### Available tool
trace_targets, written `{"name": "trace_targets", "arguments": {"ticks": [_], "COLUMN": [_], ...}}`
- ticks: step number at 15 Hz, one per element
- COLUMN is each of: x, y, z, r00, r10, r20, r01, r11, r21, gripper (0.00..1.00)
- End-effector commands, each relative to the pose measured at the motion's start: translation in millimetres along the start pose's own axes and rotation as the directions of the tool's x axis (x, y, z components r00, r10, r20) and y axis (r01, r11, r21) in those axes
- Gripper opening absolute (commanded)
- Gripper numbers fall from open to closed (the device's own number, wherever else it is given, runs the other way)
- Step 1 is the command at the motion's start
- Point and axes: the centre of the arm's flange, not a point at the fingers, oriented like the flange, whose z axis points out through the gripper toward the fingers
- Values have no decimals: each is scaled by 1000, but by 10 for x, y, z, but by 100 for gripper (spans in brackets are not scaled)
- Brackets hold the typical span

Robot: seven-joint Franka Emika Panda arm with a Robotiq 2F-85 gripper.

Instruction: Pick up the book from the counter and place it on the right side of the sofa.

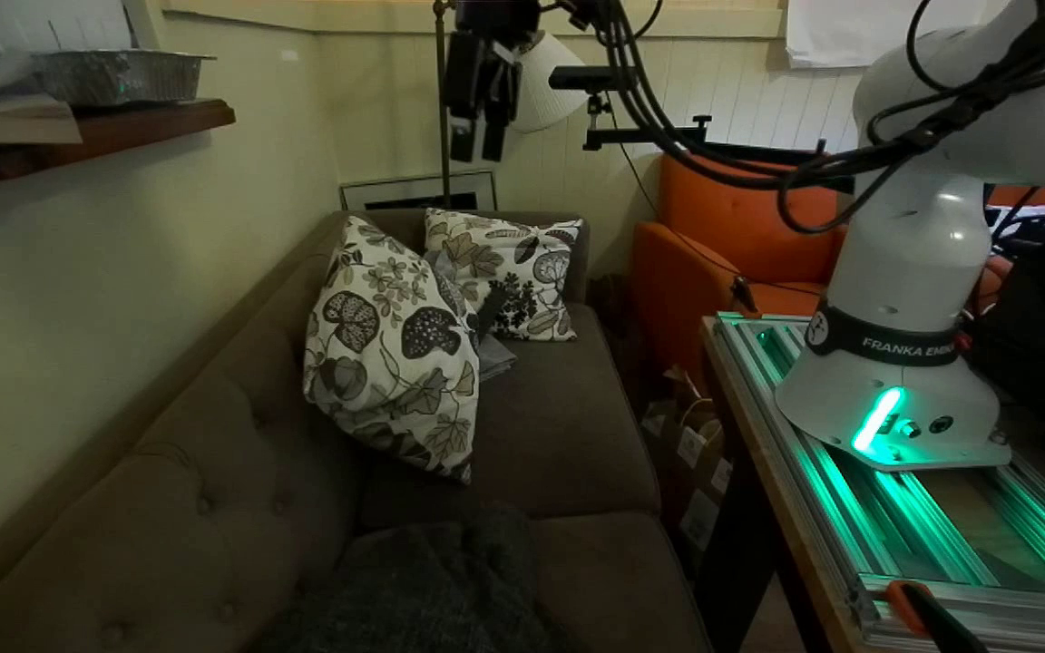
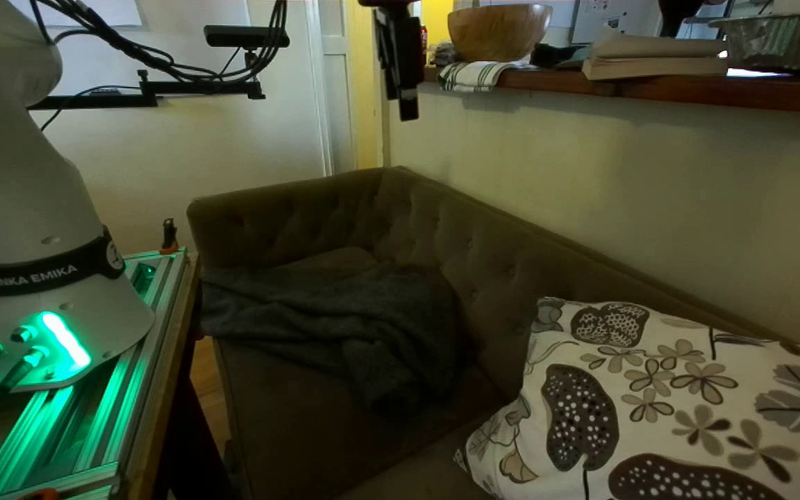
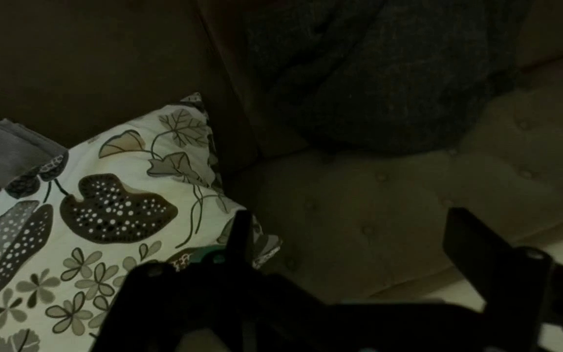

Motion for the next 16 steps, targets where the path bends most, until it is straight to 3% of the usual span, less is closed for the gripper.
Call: {"name": "trace_targets", "arguments": {"ticks": [1,6,7,16], "x": [849,1727,1212,1278], "y": [-110,-137,-117,-118], "z": [-183,-444,-386,-349], "r00": [991,967,977,977], "r10": [132,232,187,189], "r20": [-22,-105,-102,-99], "r01": [-130,-218,-177,-178], "r11": [989,967,978,978], "r21": [67,134,108,105], "gripper": [100,100,100,100]}}
